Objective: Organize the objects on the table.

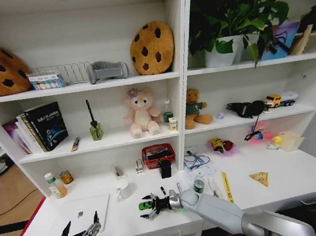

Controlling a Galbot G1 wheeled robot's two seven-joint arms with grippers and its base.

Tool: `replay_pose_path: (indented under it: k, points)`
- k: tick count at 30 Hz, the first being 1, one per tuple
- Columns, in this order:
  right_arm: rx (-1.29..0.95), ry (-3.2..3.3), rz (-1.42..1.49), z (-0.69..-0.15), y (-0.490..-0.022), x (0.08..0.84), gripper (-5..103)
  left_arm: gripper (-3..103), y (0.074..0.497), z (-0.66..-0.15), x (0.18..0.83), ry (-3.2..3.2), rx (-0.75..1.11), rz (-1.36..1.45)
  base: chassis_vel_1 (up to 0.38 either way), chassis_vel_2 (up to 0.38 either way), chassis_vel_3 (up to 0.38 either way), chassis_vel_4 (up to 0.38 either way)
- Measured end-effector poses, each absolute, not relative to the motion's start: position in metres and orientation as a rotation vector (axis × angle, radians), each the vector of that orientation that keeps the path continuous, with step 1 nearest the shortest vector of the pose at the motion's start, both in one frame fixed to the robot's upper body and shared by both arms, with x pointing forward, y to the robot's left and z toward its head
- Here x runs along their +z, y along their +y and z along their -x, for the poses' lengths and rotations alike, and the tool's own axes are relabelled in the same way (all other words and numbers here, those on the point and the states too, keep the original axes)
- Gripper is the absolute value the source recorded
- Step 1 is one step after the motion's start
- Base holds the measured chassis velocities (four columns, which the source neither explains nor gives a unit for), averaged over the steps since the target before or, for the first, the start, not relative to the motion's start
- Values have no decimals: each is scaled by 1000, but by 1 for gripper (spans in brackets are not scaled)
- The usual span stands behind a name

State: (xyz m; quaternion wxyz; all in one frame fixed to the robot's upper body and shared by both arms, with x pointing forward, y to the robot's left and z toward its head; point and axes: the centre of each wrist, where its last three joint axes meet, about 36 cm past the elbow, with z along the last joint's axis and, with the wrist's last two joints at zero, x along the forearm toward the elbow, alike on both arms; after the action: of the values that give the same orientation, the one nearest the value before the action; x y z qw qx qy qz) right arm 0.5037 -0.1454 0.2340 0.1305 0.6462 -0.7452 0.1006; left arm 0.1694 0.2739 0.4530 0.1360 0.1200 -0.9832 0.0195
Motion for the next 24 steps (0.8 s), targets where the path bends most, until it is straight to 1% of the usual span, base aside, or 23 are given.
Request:
replay_pose_path:
  k: [1, 2, 3, 4, 5, 6, 7, 9, 10, 11, 12, 13, 14, 20, 24]
  points:
    - [294, -2165, -1875, -504, -147, 234, 84, 100, 274, -170, 453, -2847, 56, -347, 0, 0, 0, 0]
    - [294, -2165, -1875, -504, -147, 234, 84, 100, 274, -170, 453, -2847, 56, -347, 0, 0, 0, 0]
    - [296, -2169, -1868, -505, -149, 234, 73, 100, 274, -170, 453, -2847, 56, -347, 0, 0, 0, 0]
    - [299, -2175, -1860, -506, -153, 235, 73, 100, 274, -170, 452, -2847, 57, -349, 0, 0, 0, 0]
    - [300, -2178, -1856, -506, -155, 235, 61, 100, 274, -170, 452, -2847, 58, -351, 0, 0, 0, 0]
    - [300, -2178, -1856, -506, -155, 235, 61, 100, 274, -170, 452, -2847, 58, -351, 0, 0, 0, 0]
    - [302, -2179, -1851, -506, -157, 235, 57, 100, 274, -170, 451, -2846, 59, -351, 0, 0, 0, 0]
    - [304, -2179, -1848, -506, -160, 235, 57, 100, 274, -171, 451, -2846, 59, -351, 0, 0, 0, 0]
    - [307, -2179, -1843, -506, -163, 235, 46, 100, 274, -171, 451, -2846, 61, -351, 0, 0, 0, 0]
    - [308, -2179, -1842, -506, -164, 235, 46, 100, 274, -171, 451, -2847, 62, -351, 0, 0, 0, 0]
    - [308, -2180, -1842, -505, -165, 235, 40, 100, 274, -171, 451, -2846, 62, -351, 0, 0, 0, 0]
    - [308, -2180, -1842, -505, -165, 235, 40, 100, 274, -171, 451, -2846, 62, -351, 0, 0, 0, 0]
    - [306, -2182, -1840, -505, -166, 235, 36, 100, 274, -171, 450, -2844, 62, -352, 0, 0, 0, 0]
    - [291, -2205, -1837, -506, -166, 240, 36, 100, 273, -171, 449, -2841, 65, -350, 0, 0, 0, 0]
    - [259, -2277, -1819, -514, -170, 259, 36, 100, 273, -171, 447, -2837, 64, -350, 0, 0, 0, 0]
